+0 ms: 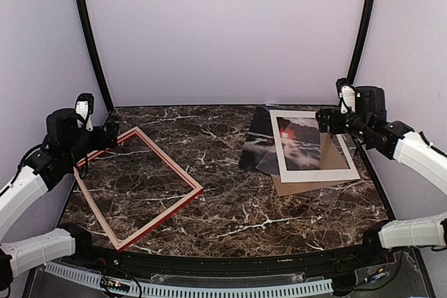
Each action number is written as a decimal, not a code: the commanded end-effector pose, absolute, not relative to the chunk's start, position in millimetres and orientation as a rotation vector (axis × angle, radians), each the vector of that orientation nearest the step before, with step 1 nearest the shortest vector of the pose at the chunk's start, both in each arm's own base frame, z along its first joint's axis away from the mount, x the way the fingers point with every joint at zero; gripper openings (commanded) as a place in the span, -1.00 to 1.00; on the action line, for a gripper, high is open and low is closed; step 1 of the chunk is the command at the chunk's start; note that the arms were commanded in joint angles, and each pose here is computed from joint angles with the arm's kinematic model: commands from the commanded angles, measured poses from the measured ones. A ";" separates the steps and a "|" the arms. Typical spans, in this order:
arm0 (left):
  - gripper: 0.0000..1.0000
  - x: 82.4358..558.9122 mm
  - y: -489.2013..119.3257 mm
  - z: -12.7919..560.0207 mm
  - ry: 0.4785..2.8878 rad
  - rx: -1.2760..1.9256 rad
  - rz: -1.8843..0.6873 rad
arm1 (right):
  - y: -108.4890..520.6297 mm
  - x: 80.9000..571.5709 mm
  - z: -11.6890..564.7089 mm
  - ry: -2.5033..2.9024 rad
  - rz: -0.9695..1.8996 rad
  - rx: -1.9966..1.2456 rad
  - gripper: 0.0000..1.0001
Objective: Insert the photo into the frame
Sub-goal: Move the frame body to the center of the board.
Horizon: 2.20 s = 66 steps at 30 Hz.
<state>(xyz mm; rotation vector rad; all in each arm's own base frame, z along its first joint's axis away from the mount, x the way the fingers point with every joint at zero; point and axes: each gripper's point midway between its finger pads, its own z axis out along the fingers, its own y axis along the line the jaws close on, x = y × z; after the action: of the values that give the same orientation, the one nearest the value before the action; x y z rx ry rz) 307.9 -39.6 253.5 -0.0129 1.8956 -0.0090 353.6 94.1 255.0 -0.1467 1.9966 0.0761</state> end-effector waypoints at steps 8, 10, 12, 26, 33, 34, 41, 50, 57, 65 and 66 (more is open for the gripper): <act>0.98 304.1 -31.8 251.2 1.907 -0.056 0.025 | 100.0 352.5 265.8 1.949 0.115 -0.150 0.97; 0.98 301.8 -28.0 246.0 1.946 -0.084 0.040 | 100.3 352.0 267.0 1.947 0.119 -0.152 0.97; 0.98 300.4 -24.4 236.2 2.004 -0.125 0.053 | 100.5 351.5 267.2 1.947 0.122 -0.152 0.97; 0.93 286.5 13.3 128.1 2.490 -0.597 0.041 | 114.8 351.4 259.4 1.977 0.216 -0.172 0.97; 0.95 263.1 35.7 94.6 2.507 -0.885 -0.002 | 122.7 350.0 260.9 1.977 0.273 -0.185 0.97; 0.96 259.6 41.6 91.1 2.501 -0.940 0.005 | 124.0 350.4 261.8 1.977 0.280 -0.189 0.97; 0.98 235.6 64.1 74.8 2.502 -1.166 0.078 | 133.1 352.1 260.4 1.990 0.331 -0.207 0.97; 0.91 214.9 73.6 48.6 2.502 -1.313 0.116 | 137.6 355.6 253.3 2.020 0.350 -0.212 0.97; 0.51 215.1 73.9 30.2 2.488 -1.327 0.086 | 137.5 355.0 248.9 2.032 0.351 -0.209 0.97; -0.11 237.1 60.1 17.2 2.568 -1.170 -0.042 | 136.7 352.7 246.9 2.042 0.349 -0.209 0.97; -0.16 240.5 59.1 16.1 2.575 -1.145 -0.052 | 136.4 352.2 246.7 2.043 0.348 -0.209 0.97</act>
<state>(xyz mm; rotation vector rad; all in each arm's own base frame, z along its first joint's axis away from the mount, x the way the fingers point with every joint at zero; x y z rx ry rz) 224.6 66.9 18.2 -1.2555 2.5584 0.0416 350.8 131.1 231.4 -0.2046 2.0825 0.3212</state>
